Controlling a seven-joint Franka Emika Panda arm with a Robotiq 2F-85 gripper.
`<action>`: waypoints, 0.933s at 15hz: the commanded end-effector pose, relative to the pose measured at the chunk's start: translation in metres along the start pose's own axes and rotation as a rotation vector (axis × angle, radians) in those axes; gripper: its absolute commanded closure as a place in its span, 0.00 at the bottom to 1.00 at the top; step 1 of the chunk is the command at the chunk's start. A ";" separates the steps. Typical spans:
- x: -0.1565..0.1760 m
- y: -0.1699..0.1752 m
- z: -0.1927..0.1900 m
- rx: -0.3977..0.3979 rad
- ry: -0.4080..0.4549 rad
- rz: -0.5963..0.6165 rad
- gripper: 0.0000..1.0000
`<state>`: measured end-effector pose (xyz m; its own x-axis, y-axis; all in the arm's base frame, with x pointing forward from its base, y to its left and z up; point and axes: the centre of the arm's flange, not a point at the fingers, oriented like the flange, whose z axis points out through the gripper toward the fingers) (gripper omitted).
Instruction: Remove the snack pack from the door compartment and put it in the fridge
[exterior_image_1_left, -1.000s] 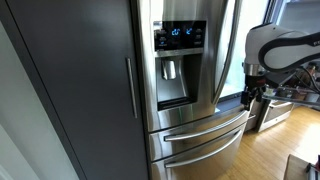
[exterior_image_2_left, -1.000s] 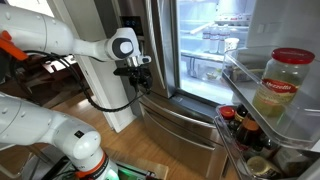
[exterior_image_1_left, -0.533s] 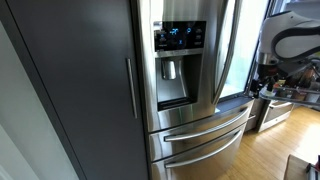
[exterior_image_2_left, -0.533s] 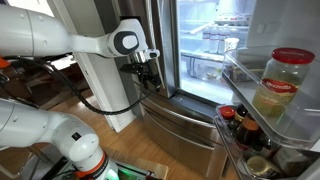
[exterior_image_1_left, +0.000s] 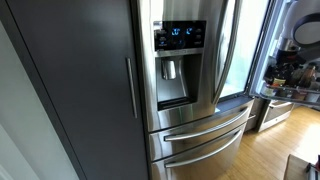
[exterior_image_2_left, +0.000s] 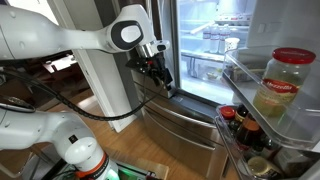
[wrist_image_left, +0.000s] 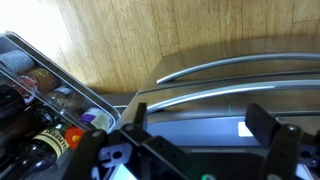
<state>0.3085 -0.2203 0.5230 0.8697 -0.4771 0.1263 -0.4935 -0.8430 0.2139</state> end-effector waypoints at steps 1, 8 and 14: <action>0.001 -0.002 0.001 -0.002 -0.003 -0.004 0.00; 0.028 0.110 -0.050 -0.143 0.261 0.142 0.00; 0.030 0.143 -0.075 -0.164 0.404 0.193 0.00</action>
<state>0.2643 -0.3366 0.6296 0.7071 -0.4590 0.5379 -0.6680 -0.6830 0.2953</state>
